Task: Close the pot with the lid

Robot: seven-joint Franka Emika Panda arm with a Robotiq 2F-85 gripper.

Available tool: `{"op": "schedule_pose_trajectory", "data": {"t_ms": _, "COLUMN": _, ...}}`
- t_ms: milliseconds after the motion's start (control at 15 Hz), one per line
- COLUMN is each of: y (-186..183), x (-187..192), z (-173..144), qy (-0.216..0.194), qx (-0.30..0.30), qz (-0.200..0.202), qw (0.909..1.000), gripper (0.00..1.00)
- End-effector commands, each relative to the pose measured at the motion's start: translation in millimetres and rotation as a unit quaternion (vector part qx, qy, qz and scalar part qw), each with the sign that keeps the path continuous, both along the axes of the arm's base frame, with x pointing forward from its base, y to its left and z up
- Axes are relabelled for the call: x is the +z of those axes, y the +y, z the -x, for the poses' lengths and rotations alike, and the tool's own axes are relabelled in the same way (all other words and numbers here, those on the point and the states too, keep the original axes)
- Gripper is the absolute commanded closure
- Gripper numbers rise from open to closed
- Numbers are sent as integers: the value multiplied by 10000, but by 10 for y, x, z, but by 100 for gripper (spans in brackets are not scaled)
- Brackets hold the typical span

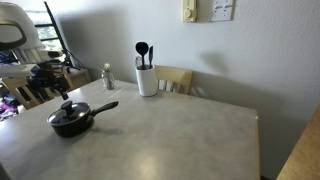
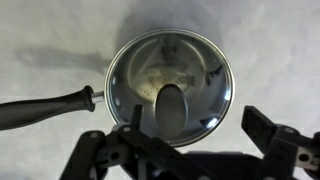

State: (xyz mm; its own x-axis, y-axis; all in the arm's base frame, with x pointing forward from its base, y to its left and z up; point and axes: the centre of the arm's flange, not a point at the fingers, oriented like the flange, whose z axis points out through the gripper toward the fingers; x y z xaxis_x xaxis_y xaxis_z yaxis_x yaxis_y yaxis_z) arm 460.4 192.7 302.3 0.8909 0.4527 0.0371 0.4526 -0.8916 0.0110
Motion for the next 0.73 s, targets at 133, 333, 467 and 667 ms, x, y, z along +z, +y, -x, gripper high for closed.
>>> {"op": "schedule_pose_trajectory", "data": {"t_ms": 133, "y": -2, "x": 358, "z": 34, "qy": 26, "qx": -177, "qz": 132, "qw": 9998, "gripper": 0}}
{"op": "schedule_pose_trajectory", "data": {"t_ms": 333, "y": 23, "x": 394, "z": 21, "qy": 184, "qx": -269, "qz": -155, "qw": 9993, "gripper": 0}}
{"op": "schedule_pose_trajectory", "data": {"t_ms": 467, "y": 12, "x": 348, "z": 19, "qy": 35, "qx": -269, "qz": -87, "qw": 9996, "gripper": 0}}
{"op": "schedule_pose_trajectory", "data": {"t_ms": 667, "y": 23, "x": 351, "z": 22, "qy": 54, "qx": -289, "qz": -117, "qw": 9995, "gripper": 0}}
